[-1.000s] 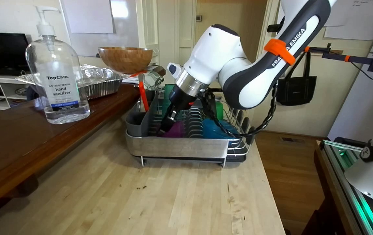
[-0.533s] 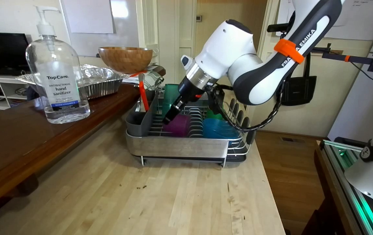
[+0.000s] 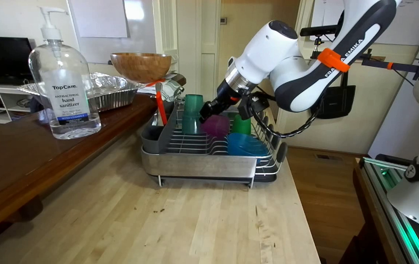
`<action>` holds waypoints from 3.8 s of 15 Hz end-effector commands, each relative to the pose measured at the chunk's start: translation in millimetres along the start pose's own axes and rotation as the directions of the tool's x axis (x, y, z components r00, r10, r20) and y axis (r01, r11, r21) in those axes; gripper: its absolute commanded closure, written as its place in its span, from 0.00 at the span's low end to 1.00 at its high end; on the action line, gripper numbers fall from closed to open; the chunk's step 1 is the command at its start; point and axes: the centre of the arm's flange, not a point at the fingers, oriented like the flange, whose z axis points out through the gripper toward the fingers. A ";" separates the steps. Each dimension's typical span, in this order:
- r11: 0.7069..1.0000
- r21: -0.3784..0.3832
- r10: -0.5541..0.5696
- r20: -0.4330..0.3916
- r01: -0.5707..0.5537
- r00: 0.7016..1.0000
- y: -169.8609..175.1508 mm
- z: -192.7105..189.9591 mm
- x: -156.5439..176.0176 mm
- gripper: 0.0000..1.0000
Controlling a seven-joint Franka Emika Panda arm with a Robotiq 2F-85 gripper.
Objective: Put the pink cup in an upside down position
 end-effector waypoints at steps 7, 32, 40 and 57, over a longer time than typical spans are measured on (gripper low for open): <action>0.988 -0.149 0.008 -0.129 -0.027 0.992 -38.9 -58.7 -42.9 0.62; 0.815 -0.580 -0.023 -0.013 0.011 1.000 -83.3 -29.4 27.3 0.62; 0.827 -0.562 -0.043 -0.065 -0.001 0.997 -96.4 -32.2 28.6 0.37; 0.560 -0.824 -0.095 -0.159 -0.079 0.983 -199.1 -82.8 -5.2 0.62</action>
